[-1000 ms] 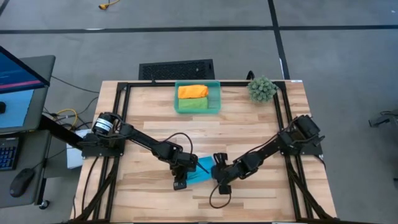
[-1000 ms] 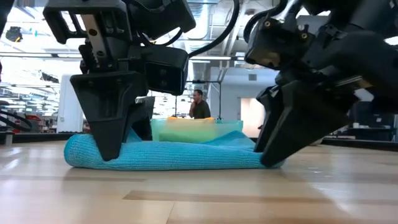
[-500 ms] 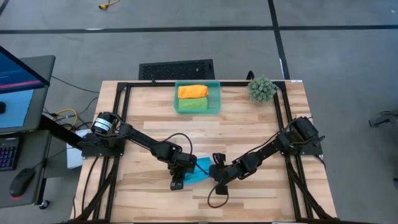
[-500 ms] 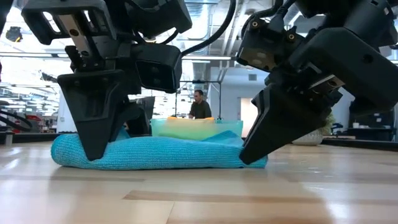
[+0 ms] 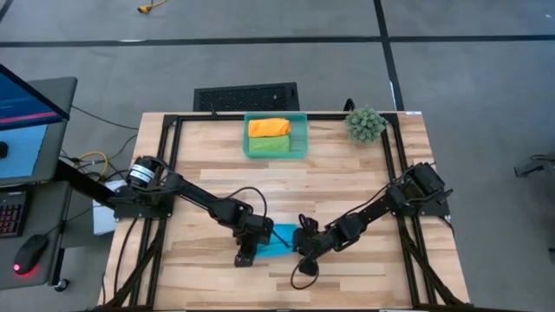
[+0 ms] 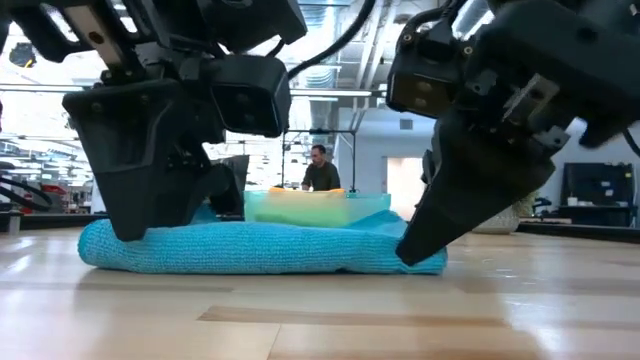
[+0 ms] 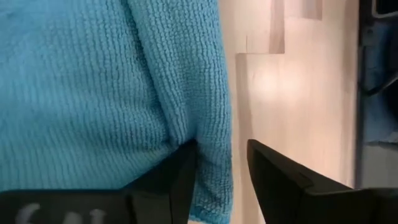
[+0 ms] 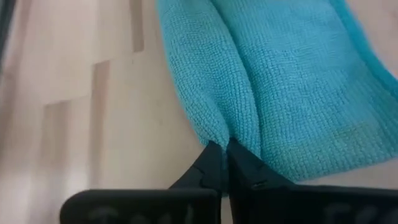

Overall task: Roll microfiber towels into tight, uniform cylinder then place into a basket
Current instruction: Roll the blue microfiber cloth

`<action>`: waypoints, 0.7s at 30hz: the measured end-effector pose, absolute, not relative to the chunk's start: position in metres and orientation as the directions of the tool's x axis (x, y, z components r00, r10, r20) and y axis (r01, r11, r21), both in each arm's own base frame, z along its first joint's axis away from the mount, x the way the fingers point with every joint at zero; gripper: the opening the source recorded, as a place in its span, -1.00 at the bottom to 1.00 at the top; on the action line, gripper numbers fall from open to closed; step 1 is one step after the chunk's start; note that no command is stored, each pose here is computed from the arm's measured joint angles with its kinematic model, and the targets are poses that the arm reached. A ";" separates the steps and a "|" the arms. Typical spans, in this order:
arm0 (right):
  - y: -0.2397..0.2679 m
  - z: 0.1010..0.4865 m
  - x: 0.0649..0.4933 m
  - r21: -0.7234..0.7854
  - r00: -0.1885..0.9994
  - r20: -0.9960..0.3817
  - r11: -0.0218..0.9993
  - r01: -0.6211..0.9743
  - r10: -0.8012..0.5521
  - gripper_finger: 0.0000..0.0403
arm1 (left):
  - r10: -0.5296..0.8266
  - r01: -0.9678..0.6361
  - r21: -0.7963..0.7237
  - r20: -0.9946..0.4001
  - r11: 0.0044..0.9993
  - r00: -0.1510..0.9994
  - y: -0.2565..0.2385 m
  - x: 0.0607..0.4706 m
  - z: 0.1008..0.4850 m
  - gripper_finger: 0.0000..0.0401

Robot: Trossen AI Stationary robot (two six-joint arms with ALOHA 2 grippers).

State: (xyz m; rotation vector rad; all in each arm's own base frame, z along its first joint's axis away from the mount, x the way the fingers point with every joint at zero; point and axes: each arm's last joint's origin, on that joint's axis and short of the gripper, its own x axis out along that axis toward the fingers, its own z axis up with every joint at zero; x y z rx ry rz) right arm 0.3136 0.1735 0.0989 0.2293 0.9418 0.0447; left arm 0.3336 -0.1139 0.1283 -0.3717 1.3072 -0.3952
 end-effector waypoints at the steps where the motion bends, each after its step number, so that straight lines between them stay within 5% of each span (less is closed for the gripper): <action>1: 0.174 0.100 0.313 0.242 0.584 -0.797 0.967 0.076 0.154 -0.88 | -0.466 0.090 -0.458 -0.857 0.884 0.219 -0.116 0.333 0.130 -0.29; 9: 0.180 0.107 0.315 0.443 0.577 -0.760 0.888 0.124 0.298 -0.92 | -0.218 0.187 -0.169 -0.932 0.968 0.288 -0.128 0.314 0.151 -0.31; 21: 0.185 0.112 0.318 0.631 0.579 -0.702 0.739 0.236 0.414 -0.93 | 0.066 0.321 0.228 -0.893 0.919 0.446 -0.184 0.281 0.157 -0.31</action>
